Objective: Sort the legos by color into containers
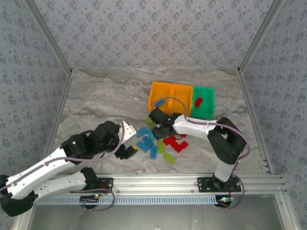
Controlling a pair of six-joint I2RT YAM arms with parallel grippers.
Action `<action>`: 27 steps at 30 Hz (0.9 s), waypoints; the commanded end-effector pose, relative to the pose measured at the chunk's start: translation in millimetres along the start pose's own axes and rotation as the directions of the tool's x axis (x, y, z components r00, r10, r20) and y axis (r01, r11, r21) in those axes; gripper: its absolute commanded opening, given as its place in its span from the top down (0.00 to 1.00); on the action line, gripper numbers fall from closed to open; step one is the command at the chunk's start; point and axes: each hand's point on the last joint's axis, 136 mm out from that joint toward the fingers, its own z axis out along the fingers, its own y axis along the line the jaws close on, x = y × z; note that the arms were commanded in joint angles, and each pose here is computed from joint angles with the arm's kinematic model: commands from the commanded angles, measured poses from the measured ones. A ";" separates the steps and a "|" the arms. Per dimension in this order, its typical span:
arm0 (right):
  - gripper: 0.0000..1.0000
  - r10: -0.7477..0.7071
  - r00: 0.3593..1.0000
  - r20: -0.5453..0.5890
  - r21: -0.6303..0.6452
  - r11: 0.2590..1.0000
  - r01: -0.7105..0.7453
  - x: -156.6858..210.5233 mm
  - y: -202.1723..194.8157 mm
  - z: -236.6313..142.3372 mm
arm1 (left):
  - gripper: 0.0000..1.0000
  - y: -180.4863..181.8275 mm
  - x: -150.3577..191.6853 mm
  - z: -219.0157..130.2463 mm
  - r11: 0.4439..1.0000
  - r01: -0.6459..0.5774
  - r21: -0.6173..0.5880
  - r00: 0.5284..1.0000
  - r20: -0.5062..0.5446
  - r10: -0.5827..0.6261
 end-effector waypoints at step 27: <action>0.72 0.144 0.942 0.304 -0.057 0.989 -0.133 -45.6 -28.7 -78.7 | 0.01 -2.8 13.0 -1.6 0.997 -0.051 0.057 0.998 0.040 0.048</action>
